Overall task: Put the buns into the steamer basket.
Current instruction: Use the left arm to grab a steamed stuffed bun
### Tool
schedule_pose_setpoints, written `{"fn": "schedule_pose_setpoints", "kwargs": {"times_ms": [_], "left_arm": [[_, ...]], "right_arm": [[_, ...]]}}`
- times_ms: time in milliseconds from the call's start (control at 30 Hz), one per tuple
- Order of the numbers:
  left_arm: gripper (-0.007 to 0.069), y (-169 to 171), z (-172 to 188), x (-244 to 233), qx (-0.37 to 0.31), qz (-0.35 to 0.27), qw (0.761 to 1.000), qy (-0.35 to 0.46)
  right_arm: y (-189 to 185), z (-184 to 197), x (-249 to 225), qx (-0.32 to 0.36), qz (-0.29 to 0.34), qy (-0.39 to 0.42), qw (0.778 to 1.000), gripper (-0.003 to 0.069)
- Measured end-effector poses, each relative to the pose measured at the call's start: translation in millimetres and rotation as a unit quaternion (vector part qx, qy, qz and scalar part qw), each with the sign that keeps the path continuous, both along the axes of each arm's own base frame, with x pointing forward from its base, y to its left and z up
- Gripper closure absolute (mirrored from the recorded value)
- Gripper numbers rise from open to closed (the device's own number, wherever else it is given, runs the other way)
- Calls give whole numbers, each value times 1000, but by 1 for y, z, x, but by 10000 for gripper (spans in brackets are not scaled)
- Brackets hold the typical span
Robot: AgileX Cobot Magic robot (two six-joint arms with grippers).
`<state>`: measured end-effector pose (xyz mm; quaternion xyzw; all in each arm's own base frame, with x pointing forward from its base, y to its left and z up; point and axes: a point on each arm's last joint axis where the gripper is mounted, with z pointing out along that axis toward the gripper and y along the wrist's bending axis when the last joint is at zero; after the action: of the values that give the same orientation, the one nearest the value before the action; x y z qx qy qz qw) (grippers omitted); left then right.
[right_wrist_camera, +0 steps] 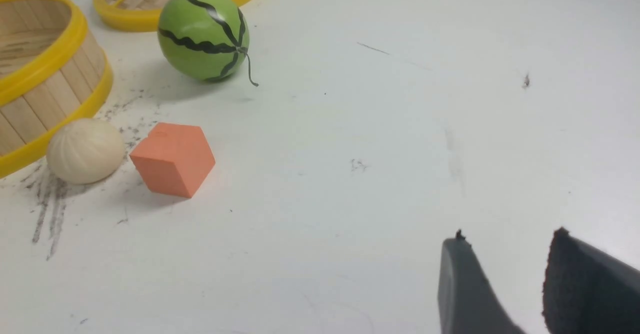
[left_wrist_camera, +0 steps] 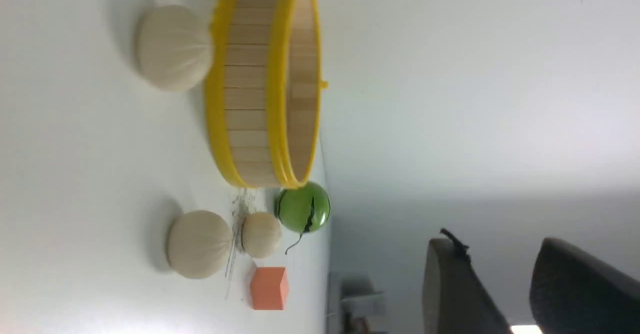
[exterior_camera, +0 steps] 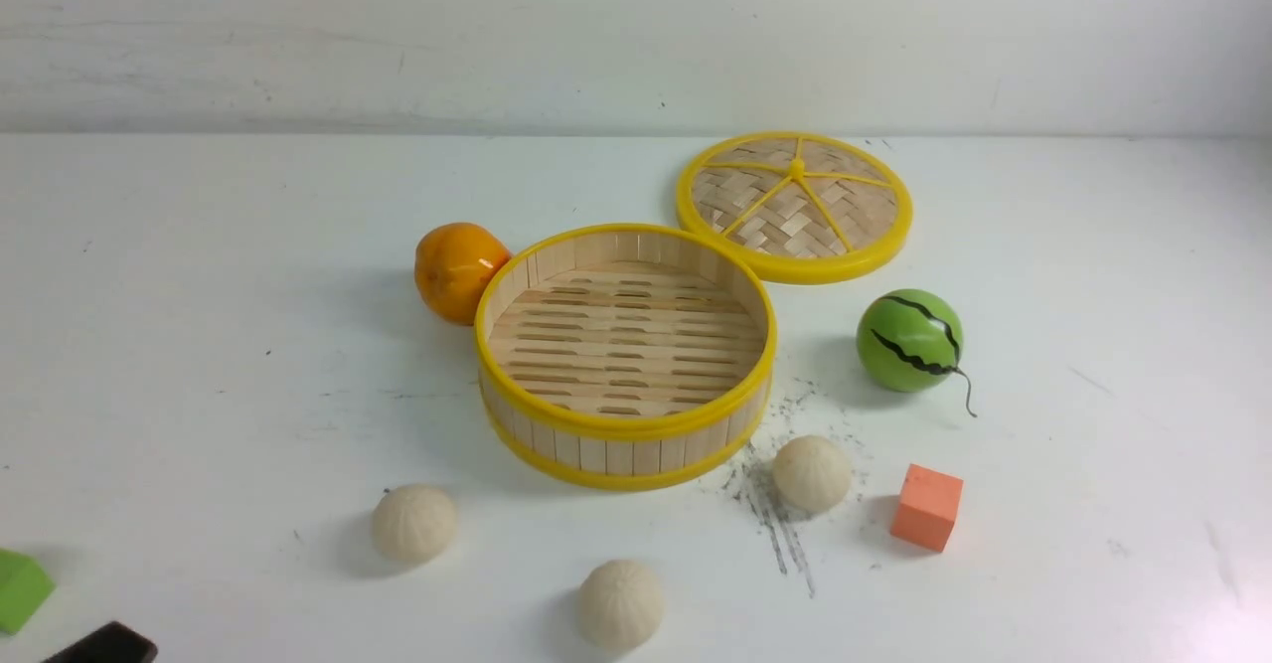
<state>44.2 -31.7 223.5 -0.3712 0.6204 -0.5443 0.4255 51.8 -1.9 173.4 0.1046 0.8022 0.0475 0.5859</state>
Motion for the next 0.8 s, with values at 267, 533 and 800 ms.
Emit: {"fn": "schedule_pose_setpoints", "kwargs": {"times_ms": [267,533,800], "left_arm": [[639,2,106,-2,398,-52,914,-51],[639,21,149,64,594,-182,763,177],[639,-15,133,134,655,-366,641,163]], "right_arm": [[0,0,0,0,0,0,1000,417],[0,0,0,0,0,0,1000,417],[0,0,0,0,0,0,1000,417]]}}
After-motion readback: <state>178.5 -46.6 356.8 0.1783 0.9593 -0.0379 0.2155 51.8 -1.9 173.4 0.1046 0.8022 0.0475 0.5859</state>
